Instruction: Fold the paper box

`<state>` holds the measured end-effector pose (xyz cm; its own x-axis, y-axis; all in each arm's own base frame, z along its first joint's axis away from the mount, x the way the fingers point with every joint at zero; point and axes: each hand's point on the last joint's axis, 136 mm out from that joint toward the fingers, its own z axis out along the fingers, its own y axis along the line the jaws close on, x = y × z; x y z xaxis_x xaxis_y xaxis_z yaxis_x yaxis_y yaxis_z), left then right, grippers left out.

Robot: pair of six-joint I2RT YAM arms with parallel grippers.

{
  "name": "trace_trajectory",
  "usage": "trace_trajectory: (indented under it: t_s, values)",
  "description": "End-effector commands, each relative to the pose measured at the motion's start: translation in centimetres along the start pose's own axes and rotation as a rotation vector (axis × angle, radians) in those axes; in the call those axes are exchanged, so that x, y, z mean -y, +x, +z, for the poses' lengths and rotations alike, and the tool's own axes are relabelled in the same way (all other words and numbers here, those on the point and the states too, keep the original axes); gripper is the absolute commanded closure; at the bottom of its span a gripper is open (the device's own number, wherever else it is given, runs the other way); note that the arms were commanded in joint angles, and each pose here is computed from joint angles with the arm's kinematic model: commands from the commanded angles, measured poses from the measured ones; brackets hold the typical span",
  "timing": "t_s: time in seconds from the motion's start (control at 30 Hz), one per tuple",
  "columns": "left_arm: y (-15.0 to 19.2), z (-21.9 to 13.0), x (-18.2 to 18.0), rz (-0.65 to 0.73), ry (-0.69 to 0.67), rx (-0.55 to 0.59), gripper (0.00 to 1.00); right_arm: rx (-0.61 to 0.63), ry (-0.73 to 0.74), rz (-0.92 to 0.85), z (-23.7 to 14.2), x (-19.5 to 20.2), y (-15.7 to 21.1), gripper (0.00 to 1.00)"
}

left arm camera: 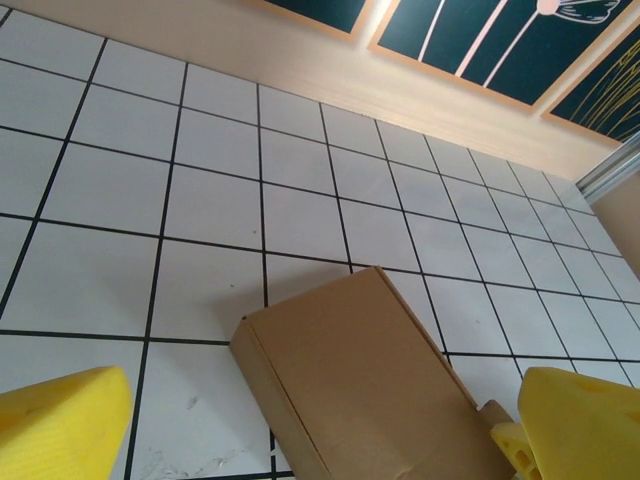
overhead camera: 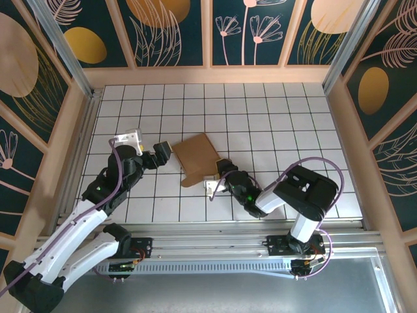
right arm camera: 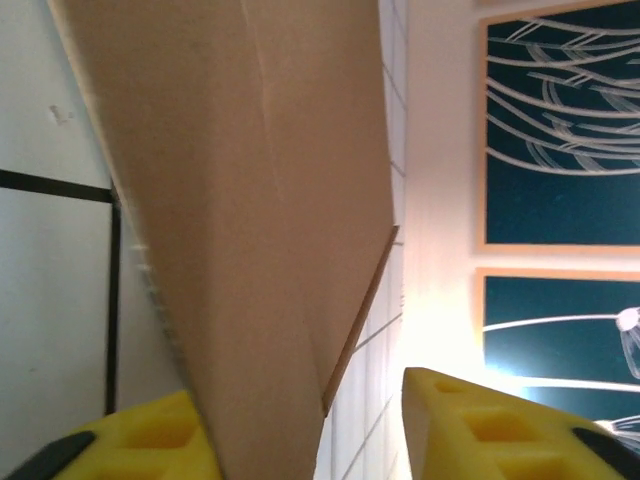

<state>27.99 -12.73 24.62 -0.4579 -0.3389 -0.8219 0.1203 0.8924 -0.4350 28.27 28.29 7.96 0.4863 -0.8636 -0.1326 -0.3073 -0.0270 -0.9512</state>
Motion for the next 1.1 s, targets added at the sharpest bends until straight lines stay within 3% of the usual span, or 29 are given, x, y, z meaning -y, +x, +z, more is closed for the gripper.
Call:
trace_trajectory:
  t_s: [0.0,0.1,0.23,0.33,0.43,0.53,0.7,0.87,1.07]
  values:
    - [0.2,-0.3,-0.6,0.025,-0.014,0.013,0.01,0.001,0.092,0.014,-0.1,2.6,-0.3,0.67]
    - [-0.3,-0.6,-0.4,0.046,-0.003,0.034,0.01,0.010,0.086,0.002,-0.9,3.2,-0.5,0.84]
    - [-1.5,-1.3,0.2,0.073,0.010,0.063,0.01,0.016,0.004,0.017,-2.3,3.8,-1.4,0.91]
    - [-3.1,-2.1,1.5,0.112,0.051,0.090,0.01,0.068,-0.232,0.188,-4.0,5.6,-3.3,1.00]
    - [-4.6,-2.8,3.2,0.170,0.107,0.107,0.01,0.087,-0.428,0.372,-6.0,9.8,-4.2,1.00]
    - [-5.5,-3.3,4.7,0.256,0.154,0.107,0.01,0.036,-0.626,0.433,-7.0,11.5,-3.6,1.00]
    - [-5.5,-4.3,6.8,0.380,0.259,0.085,0.01,-0.090,-0.999,0.510,-7.6,10.8,-3.0,1.00]
    - [-5.3,-6.1,7.7,0.430,0.336,0.107,0.01,-0.127,-1.025,0.520,-4.9,11.8,-2.5,1.00]
    - [-5.5,-7.0,7.4,0.467,0.331,0.130,0.01,-0.227,-1.042,0.476,-2.8,10.6,-0.8,1.00]
